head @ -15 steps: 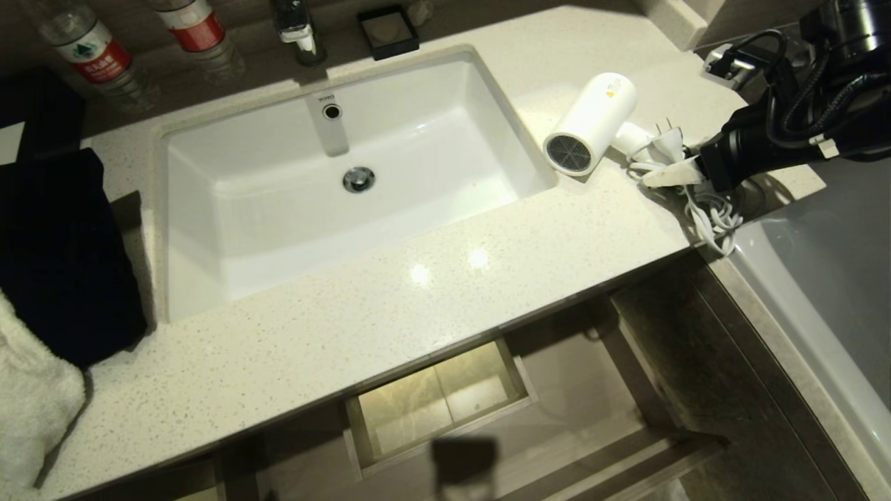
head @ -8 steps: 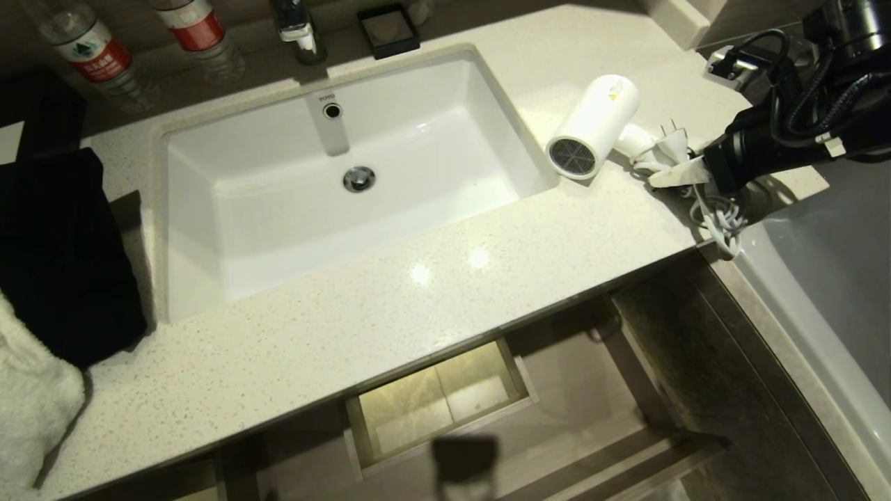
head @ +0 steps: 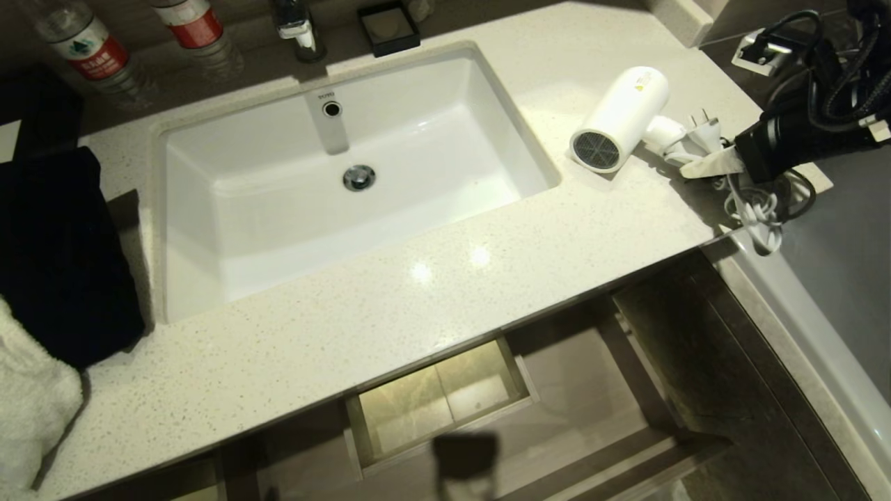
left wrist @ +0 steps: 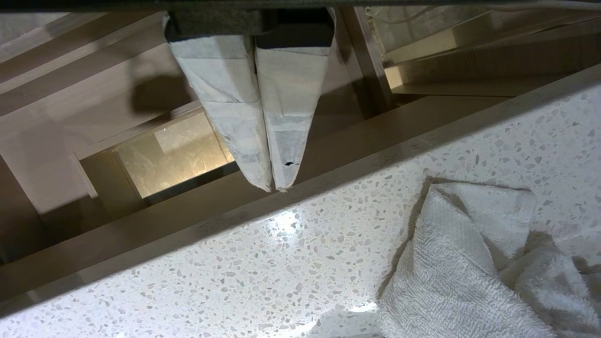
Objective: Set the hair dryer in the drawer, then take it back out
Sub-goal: Pick up the hairdryer
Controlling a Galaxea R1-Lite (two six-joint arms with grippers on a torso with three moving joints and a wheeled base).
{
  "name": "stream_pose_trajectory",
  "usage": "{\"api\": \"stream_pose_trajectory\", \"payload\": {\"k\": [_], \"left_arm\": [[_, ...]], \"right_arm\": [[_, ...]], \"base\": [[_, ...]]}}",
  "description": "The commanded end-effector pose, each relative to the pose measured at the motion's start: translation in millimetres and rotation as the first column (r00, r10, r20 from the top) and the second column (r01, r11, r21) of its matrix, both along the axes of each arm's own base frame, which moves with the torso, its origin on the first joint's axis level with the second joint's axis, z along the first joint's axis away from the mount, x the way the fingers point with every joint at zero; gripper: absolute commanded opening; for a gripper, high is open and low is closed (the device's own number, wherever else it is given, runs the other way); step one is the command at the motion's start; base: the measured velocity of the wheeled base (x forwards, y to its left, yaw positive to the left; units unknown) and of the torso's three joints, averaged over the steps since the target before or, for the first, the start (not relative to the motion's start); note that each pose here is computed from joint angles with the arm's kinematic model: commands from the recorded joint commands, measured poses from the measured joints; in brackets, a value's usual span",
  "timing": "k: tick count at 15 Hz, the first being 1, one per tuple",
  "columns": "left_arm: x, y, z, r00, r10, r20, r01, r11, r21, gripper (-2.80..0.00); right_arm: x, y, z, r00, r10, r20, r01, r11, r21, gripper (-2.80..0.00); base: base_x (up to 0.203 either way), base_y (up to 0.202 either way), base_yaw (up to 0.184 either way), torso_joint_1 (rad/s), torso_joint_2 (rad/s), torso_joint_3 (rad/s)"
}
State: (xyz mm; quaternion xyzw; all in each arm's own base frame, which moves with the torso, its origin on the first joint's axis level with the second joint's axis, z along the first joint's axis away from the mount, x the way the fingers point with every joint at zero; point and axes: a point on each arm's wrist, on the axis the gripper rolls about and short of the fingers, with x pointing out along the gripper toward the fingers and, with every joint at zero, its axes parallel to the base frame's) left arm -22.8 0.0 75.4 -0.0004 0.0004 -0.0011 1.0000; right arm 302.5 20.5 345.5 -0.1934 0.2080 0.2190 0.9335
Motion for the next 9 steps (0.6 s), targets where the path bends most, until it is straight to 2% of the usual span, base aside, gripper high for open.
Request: {"api": "stream_pose_trajectory", "payload": {"k": [1,4,7,9], "left_arm": [[0,0,0,1.000,-0.001,-0.001,0.001,1.000,-0.001,-2.80],[0,0,0,1.000,0.000,0.001,0.000,1.000,-0.001,-2.80],[0,0,0,1.000,-0.001,-0.001,0.001,1.000,-0.001,-2.80],[0,0,0,1.000,0.000,0.002,0.000,1.000,-0.001,-2.80]], "right_arm": [[-11,0,9,1.000,-0.001,0.030,0.001,1.000,0.006,-2.80],[-21,-1,17,0.999,-0.004,0.053,0.003,1.000,0.016,-2.80],[-34,-1,27,0.997,-0.035,0.067,0.030,0.996,0.082,-2.80],[-50,-2,35,0.995,-0.041,0.086,0.032,0.995,0.095,-2.80]], "base": [[0.000,0.000,0.000,0.000,0.00,0.000],[0.000,0.000,0.000,0.000,0.00,0.000],[0.000,0.000,0.000,0.000,0.00,0.000],[0.000,0.000,0.000,0.000,0.00,0.000]]}}
